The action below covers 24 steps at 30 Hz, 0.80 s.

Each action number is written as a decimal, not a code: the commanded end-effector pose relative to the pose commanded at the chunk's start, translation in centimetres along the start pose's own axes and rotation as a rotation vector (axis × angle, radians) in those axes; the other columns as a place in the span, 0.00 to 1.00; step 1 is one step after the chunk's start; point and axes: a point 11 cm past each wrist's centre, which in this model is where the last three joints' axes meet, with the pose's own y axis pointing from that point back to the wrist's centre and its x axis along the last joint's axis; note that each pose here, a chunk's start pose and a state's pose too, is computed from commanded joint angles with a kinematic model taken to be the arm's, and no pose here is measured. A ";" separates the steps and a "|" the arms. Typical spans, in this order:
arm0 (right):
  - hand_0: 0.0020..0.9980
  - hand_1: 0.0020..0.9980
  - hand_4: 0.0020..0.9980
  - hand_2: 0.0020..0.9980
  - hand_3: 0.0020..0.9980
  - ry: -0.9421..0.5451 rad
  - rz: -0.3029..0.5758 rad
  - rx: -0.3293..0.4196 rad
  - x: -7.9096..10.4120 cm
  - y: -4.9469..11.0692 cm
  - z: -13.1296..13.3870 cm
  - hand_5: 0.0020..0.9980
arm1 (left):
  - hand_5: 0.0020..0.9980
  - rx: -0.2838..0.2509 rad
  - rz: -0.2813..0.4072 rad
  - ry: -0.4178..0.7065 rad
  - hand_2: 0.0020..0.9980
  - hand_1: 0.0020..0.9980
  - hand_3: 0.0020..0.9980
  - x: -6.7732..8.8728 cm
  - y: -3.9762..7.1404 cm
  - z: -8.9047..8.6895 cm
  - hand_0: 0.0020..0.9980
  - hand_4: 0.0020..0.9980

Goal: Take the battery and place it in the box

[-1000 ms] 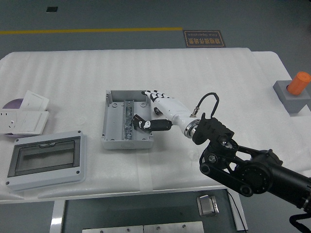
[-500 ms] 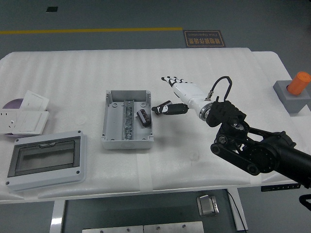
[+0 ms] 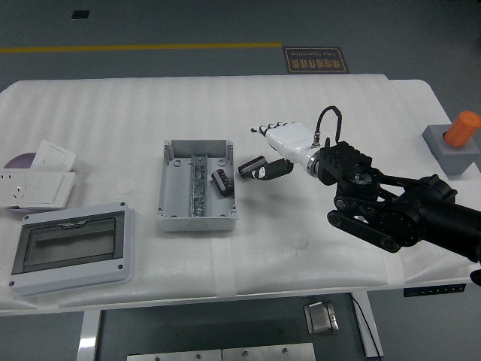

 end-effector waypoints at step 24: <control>0.57 0.75 0.68 0.76 0.82 0.135 -0.064 0.030 -1.3 -1.9 -0.9 0.46 | 0.46 -0.006 0.003 -0.009 0.58 0.67 0.61 0.1 0.0 0.4 0.64 0.73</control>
